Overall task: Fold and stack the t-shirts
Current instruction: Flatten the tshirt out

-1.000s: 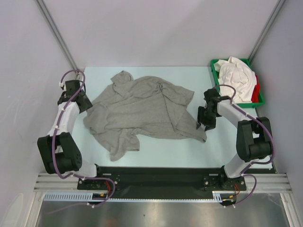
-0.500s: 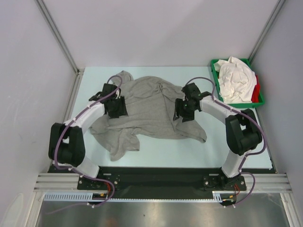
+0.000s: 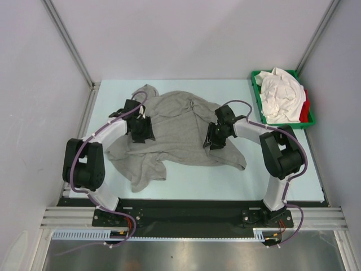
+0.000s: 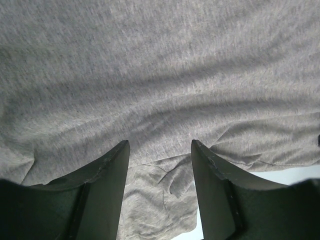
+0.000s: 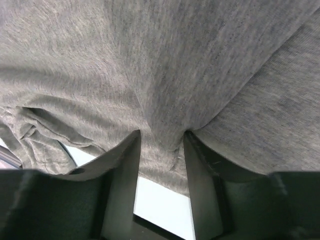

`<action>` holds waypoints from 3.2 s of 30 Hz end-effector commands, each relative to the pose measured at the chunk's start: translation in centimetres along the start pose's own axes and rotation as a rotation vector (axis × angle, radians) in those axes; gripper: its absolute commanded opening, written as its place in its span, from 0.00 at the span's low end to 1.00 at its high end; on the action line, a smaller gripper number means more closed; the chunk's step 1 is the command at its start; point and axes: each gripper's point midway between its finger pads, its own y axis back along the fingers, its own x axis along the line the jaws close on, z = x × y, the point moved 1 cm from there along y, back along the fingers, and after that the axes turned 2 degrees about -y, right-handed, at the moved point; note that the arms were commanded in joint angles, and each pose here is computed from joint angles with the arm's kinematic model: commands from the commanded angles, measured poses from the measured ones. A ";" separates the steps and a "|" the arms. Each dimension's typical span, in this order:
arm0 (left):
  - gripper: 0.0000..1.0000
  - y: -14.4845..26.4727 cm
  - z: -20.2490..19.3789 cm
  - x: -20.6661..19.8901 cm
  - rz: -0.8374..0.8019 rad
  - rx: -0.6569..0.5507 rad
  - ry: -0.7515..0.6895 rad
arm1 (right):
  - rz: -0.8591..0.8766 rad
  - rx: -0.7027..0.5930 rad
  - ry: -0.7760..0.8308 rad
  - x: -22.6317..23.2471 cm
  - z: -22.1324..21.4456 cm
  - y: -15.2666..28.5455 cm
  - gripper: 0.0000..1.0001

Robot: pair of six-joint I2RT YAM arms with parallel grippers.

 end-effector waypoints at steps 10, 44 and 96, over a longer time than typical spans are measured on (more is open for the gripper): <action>0.57 -0.2 1.7 1.7 0.005 -0.014 0.060 | -0.205 -0.195 -0.034 -5.1 6.9 4.3 0.00; 0.58 -4.8 4.9 3.1 0.048 0.048 0.098 | -0.481 -0.414 -0.002 -11.7 23.9 12.8 0.67; 0.20 4.3 10.0 14.8 0.303 -0.217 0.278 | -0.053 -0.021 0.088 -4.9 1.4 7.7 0.93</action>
